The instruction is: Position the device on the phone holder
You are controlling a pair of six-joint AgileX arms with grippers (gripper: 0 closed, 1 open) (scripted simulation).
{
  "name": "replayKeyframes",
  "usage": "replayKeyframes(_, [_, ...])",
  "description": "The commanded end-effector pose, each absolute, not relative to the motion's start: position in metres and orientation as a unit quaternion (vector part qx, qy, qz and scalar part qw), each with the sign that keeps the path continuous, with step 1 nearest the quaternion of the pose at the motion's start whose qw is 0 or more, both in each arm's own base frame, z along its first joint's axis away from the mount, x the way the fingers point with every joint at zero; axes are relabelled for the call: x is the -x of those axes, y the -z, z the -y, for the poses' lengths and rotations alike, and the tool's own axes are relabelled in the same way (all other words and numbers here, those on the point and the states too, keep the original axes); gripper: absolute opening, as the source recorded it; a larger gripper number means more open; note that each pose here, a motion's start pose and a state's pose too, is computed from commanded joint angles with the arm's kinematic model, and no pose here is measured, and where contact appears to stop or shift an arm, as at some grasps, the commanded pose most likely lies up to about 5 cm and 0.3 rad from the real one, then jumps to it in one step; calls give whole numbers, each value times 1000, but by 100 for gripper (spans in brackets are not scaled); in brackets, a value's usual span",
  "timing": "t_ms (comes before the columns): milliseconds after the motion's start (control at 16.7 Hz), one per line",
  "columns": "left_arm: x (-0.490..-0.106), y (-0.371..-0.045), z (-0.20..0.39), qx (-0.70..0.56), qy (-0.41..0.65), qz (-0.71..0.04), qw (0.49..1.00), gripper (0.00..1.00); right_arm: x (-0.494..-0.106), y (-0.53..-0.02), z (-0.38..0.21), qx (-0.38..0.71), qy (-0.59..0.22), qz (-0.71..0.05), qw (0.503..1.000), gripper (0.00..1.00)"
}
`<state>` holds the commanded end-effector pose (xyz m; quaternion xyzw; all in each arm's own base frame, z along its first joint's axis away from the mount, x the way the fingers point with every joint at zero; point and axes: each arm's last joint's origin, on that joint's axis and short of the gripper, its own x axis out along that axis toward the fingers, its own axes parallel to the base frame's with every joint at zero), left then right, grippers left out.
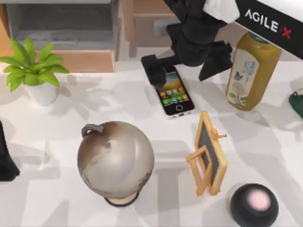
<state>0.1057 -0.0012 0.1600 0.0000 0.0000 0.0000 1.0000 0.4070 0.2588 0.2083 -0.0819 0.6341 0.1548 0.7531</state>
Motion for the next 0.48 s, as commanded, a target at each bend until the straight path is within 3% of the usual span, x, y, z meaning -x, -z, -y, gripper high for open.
replayKeyframes(480, [-106,-160,1,0,0,0,1000,100,-449,-170,-275,87,-118,-620,771,100])
